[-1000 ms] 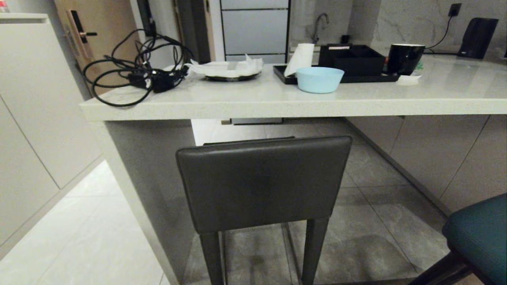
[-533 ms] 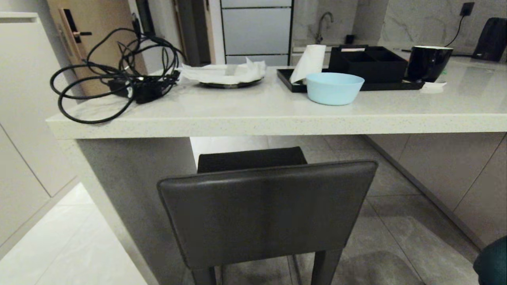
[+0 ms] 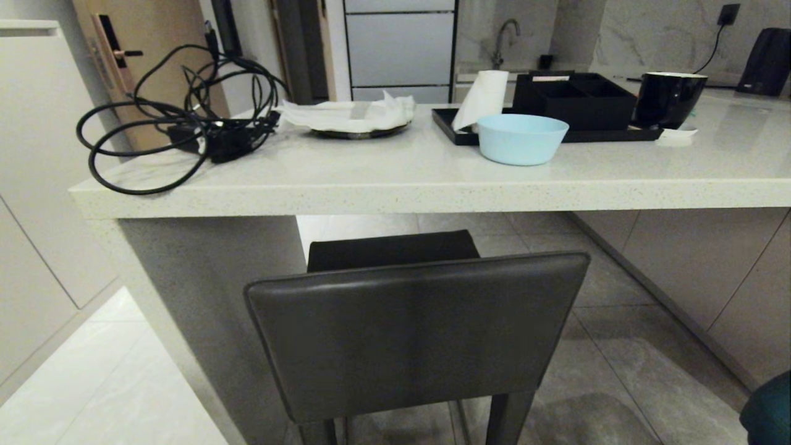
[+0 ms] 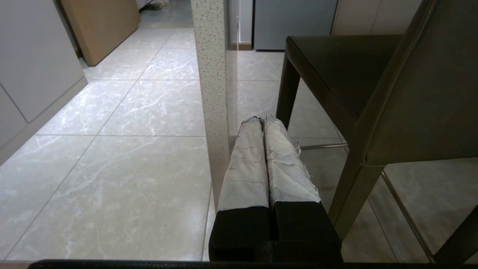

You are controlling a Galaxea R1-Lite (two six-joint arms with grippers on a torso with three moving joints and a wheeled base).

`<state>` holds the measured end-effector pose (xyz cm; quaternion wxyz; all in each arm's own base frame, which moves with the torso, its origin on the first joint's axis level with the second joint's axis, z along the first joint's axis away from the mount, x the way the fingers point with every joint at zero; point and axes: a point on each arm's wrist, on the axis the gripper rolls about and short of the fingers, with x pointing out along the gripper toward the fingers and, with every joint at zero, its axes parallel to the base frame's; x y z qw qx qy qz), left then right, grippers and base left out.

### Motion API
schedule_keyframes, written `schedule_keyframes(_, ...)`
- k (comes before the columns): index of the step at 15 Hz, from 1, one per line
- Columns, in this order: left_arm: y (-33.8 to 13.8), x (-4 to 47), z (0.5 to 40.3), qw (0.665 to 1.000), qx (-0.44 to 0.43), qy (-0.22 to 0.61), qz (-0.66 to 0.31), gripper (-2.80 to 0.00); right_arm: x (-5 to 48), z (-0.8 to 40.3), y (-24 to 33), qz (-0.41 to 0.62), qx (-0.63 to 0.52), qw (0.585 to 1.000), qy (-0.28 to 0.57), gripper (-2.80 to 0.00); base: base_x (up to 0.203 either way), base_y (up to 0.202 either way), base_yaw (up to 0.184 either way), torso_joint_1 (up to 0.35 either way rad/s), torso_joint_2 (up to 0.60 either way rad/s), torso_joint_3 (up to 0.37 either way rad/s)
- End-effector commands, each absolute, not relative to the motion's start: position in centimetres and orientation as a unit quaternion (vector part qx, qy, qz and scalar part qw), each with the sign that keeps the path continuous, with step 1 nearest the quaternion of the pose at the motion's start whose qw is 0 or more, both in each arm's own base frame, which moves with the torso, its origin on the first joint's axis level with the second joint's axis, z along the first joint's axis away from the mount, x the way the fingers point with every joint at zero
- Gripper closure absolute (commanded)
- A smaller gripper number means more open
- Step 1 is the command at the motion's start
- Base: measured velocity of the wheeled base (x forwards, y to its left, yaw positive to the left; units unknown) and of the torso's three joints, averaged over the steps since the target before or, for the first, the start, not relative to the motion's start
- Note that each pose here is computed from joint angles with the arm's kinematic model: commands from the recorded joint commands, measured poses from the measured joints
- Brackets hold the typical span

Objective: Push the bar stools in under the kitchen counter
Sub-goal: Pull the gray chair out from under the dining table

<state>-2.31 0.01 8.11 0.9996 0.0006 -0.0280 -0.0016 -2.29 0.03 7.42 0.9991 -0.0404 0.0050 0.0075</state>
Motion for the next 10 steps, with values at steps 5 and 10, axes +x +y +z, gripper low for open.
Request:
schedule_keyframes(5, 0.0, -2.2, 7.7, 1.000, 0.008, -0.019, -0.001, 0.00, -2.3, 7.5, 0.0, 0.008, -0.041, 0.999, 0.004, 0.00, 0.000, 0.000, 0.000, 0.000, 0.00, 0.000)
schedule_keyframes(10, -0.1, -1.6, 10.3, 1.000, 0.013, 0.001, -0.019, 0.00, -1.7, 9.9, 0.0, 0.009, -0.024, 0.999, 0.033, 0.00, 0.000, 0.000, 0.000, 0.000, 0.00, 0.000)
